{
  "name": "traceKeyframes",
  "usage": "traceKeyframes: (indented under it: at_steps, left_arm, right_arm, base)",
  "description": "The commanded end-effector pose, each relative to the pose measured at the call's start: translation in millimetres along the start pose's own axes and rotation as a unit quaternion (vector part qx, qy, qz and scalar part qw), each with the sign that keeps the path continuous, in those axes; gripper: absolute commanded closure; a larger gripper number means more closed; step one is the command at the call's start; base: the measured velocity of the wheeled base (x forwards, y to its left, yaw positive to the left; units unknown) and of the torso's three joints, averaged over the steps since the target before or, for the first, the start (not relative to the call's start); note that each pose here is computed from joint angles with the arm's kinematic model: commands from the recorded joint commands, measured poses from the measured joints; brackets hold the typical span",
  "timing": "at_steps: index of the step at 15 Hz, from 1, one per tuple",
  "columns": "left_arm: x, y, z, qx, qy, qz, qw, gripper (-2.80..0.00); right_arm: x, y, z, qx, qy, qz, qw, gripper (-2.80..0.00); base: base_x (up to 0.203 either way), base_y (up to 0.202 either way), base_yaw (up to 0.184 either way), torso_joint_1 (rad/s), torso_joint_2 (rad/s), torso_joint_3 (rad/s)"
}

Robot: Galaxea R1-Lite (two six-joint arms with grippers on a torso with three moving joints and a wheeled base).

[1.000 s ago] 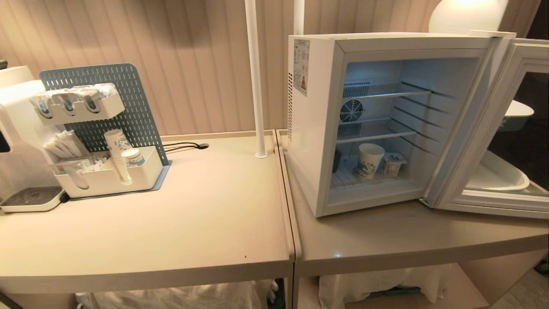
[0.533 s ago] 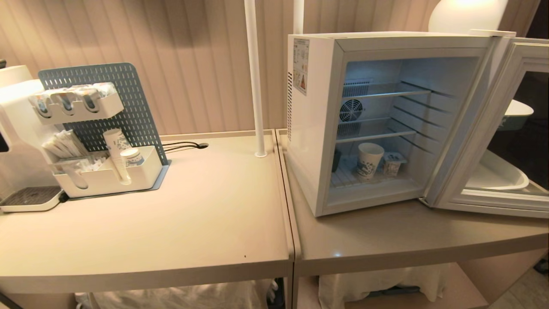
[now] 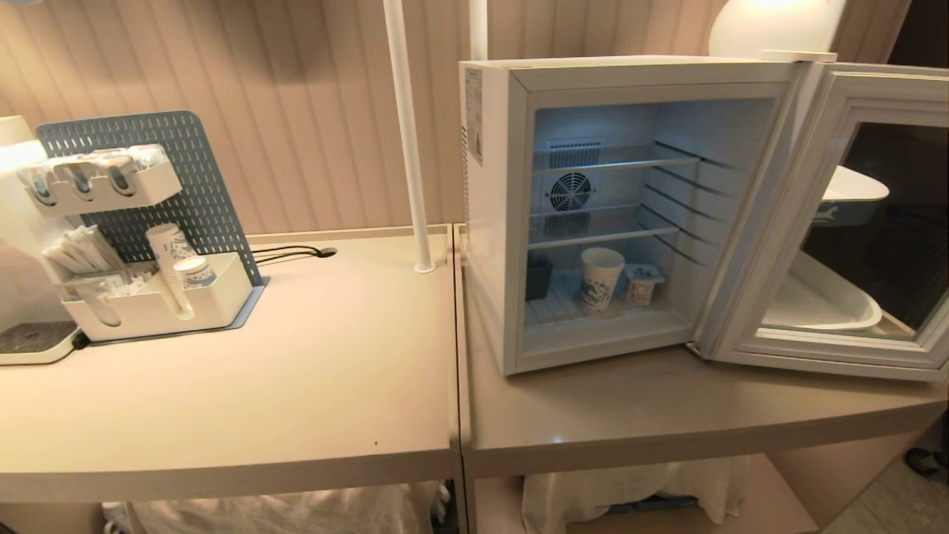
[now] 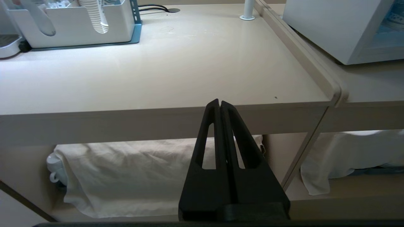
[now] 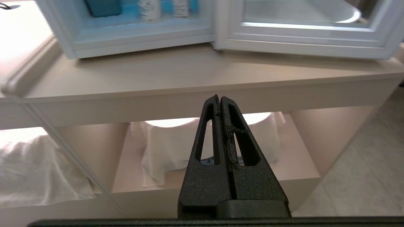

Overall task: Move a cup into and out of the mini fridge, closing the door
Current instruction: Close the freezer door

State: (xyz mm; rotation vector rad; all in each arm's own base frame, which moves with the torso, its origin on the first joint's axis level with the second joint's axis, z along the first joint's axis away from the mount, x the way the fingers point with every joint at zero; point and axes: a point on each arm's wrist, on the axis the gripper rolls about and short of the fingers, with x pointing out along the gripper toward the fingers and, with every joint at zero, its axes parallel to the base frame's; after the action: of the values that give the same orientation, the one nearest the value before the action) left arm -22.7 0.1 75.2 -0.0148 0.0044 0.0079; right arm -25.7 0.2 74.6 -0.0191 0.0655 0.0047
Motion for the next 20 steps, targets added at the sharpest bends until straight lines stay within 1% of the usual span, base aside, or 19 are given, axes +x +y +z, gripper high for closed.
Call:
traceKeyframes:
  at_steps: [1, 20]
  left_arm:
    - [0.1, 0.0, -0.5, 0.0, 0.001, 0.001, 1.0, 0.0]
    - [0.1, 0.0, -0.5, 0.0, 0.001, 0.001, 1.0, 0.0]
  right_arm:
    - [0.2, 0.0, 0.1, 0.0, 0.002, 0.0, 1.0, 0.0]
    - [0.2, 0.0, 0.1, -0.001, 0.002, 0.0, 1.0, 0.0]
  base:
    - [0.0, -0.188, -0.003, 0.002, 0.0, 0.002]
    - [0.0, -0.194, -0.001, 0.003, 0.0, 0.003]
